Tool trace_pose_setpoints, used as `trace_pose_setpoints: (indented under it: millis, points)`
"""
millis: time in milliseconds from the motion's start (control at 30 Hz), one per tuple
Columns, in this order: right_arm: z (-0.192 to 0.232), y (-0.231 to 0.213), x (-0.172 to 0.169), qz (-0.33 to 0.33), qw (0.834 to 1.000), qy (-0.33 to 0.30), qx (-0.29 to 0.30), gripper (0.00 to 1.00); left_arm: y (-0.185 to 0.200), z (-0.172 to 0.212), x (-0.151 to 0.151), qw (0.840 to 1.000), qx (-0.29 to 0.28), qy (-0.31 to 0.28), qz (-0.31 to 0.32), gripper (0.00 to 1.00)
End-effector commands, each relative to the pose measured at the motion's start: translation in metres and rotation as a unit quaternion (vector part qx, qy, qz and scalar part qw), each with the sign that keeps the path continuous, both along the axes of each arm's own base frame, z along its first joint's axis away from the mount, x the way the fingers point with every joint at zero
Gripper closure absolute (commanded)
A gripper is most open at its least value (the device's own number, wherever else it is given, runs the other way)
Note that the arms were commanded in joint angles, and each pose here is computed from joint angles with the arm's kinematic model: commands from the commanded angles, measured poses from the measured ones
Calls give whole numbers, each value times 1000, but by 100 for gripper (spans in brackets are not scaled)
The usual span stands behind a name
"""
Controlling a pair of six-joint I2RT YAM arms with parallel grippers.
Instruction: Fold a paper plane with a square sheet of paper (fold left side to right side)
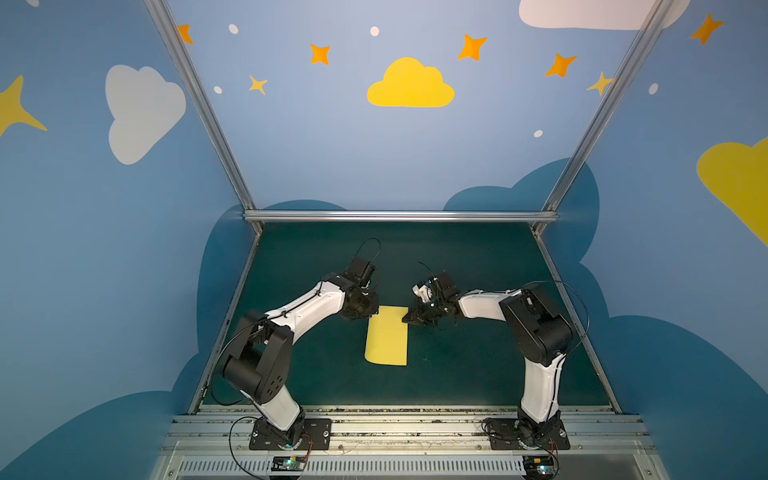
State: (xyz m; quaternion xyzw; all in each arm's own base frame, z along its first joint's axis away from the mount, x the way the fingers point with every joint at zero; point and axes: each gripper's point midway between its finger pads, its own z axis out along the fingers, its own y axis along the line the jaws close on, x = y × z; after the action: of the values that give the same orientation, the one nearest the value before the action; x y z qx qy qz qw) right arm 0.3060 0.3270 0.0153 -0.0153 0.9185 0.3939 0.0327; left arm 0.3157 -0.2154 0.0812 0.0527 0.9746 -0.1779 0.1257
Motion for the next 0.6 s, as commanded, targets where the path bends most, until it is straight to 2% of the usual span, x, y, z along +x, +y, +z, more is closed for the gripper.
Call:
trace_pose_setpoints:
  millis: [0,167,267,400,567]
  points:
    - [-24,-7,-6,0,999,17,-30,100,-26,-4,-2,999,-29,22,-6,92]
    - [-16,-2,-5,4,1000,18,-11,100,-56,-16,2,999,-38,34,-17,92]
    - [4,0,2,-2,1000,8,19,100,-69,-25,1,998,-37,42,-23,92]
    - [37,-20,23,-45,998,-19,46,100,-78,-36,-1,998,-32,47,-28,92]
    - [51,-37,39,-62,996,-23,66,100,-84,-46,-2,998,-31,53,-29,92]
